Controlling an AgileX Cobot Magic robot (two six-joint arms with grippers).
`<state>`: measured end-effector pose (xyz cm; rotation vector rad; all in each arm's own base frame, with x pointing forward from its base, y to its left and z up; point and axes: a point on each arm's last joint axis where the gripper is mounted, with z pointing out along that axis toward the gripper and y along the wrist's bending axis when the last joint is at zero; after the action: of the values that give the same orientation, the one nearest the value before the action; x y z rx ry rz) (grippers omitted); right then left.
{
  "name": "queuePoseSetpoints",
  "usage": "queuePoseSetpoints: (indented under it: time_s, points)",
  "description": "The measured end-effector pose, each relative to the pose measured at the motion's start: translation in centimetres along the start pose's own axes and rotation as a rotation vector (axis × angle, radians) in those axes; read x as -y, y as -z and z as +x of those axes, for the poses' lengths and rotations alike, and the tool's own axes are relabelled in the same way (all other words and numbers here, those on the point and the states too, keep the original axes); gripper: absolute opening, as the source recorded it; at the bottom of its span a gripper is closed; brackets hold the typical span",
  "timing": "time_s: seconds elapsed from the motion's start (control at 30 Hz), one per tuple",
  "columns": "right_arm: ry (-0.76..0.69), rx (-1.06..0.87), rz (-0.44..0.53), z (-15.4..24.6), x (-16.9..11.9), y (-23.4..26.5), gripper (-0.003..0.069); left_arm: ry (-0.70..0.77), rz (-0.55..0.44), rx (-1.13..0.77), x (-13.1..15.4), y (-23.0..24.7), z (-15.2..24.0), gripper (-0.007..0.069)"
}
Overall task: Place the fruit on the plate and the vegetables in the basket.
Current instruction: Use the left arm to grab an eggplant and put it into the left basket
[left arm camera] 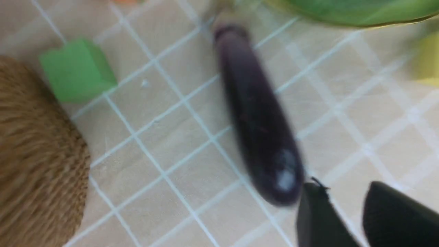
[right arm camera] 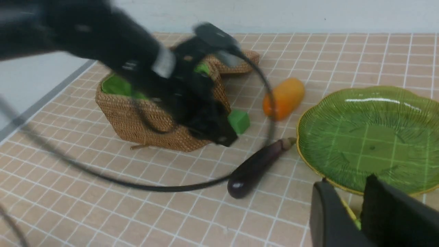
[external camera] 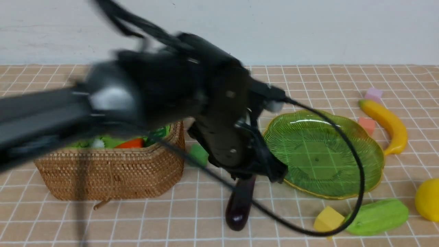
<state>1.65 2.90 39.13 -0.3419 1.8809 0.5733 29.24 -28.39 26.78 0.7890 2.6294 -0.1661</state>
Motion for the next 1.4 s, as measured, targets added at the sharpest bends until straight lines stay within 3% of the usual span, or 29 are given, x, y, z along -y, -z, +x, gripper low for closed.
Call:
queuePoseSetpoints:
  time_s: [0.13,0.27,0.4,0.57,0.73,0.9,1.03,1.07,1.1,1.23,1.33,1.4]
  points:
    - [-0.003,-0.059,-0.006,0.5,-0.1,0.0,0.0183,0.010,-0.049,-0.112,-0.5,-6.1,-0.9,0.0431]
    - [-0.010,-0.082,-0.013,0.7,-0.1,0.0,0.0185,-0.008,-0.084,-0.155,-0.7,-9.6,-0.8,0.0479]
    - [-0.014,-0.089,-0.019,0.8,-0.2,0.0,0.0190,-0.016,-0.099,-0.182,-0.8,-11.1,-0.5,0.0410]
    - [-0.019,-0.088,-0.027,0.8,-0.3,0.0,0.0193,-0.023,-0.129,-0.229,-1.1,-10.4,-0.3,0.0411]
    - [-0.020,-0.071,-0.027,0.6,-0.3,0.0,0.0195,-0.042,-0.170,-0.212,-1.8,-4.4,-1.1,0.0411]
    - [-0.013,-0.035,-0.020,0.3,-0.2,0.0,0.0202,-0.435,-0.264,-0.009,-5.7,8.0,-1.6,0.0411]
    - [0.039,0.010,-0.011,-0.1,-0.1,0.0,0.0207,-0.677,-0.286,-0.036,-11.8,11.6,-0.6,0.0411]
    - [0.054,0.023,-0.010,-0.2,-0.1,0.0,0.0208,-0.691,-0.277,-0.056,-13.8,11.7,-0.2,0.0411]
    - [0.054,0.026,-0.010,-0.2,-0.1,0.0,0.0209,-0.705,-0.266,-0.058,-14.0,11.7,-0.2,0.0411]
    - [0.071,0.095,-0.006,-0.9,-0.1,0.0,0.0212,-0.622,-0.187,-0.063,-19.2,9.7,0.5,0.0411]
    - [0.071,0.125,-0.004,-1.1,-0.1,0.1,0.0214,-0.590,-0.188,-0.092,-20.9,8.5,0.8,0.0424]
    - [0.071,0.135,-0.004,-1.2,-0.1,0.1,0.0214,-0.589,-0.204,-0.105,-21.5,8.2,0.9,0.0480]
